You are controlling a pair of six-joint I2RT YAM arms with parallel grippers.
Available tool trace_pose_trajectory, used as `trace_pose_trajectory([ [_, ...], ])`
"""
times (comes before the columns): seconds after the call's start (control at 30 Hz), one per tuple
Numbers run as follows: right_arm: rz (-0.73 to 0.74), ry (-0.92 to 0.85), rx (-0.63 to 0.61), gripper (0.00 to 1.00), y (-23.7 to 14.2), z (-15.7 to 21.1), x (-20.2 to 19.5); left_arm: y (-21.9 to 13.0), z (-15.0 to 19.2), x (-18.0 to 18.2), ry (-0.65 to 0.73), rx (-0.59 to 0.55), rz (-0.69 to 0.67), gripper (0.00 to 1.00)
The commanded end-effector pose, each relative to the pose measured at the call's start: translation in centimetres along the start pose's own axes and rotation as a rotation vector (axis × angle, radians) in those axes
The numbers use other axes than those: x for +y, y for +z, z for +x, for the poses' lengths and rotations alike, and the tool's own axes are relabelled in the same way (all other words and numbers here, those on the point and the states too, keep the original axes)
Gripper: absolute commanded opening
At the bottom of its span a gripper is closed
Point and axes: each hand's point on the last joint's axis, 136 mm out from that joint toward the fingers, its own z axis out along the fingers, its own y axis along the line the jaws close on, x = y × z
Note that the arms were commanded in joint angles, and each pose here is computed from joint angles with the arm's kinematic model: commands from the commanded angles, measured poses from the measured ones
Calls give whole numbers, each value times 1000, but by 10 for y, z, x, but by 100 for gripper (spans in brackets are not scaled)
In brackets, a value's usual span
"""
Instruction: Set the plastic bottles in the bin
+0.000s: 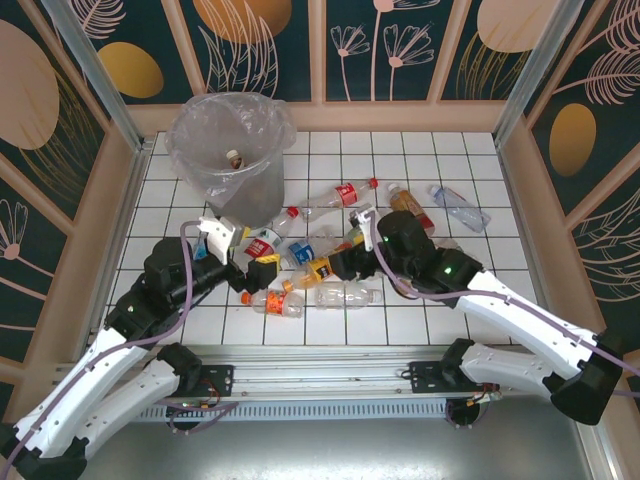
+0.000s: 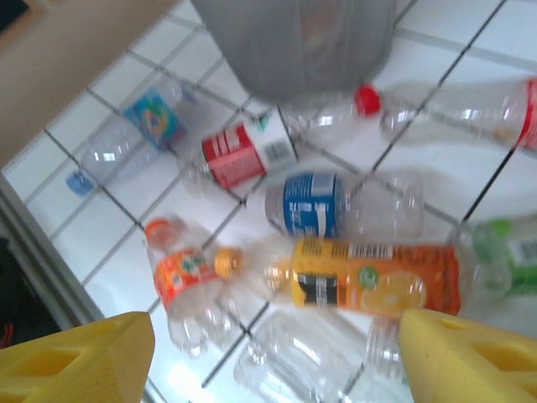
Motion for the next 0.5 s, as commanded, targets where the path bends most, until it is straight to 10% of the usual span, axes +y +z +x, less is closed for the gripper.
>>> trace_pose_trajectory([
  [0.0, -43, 5, 119, 77, 7, 34, 7, -2, -1, -32, 47, -2, 181, 98],
  [0.47, 70, -90, 381, 80, 47, 98, -3, 2, 5, -42, 9, 33, 258, 99],
])
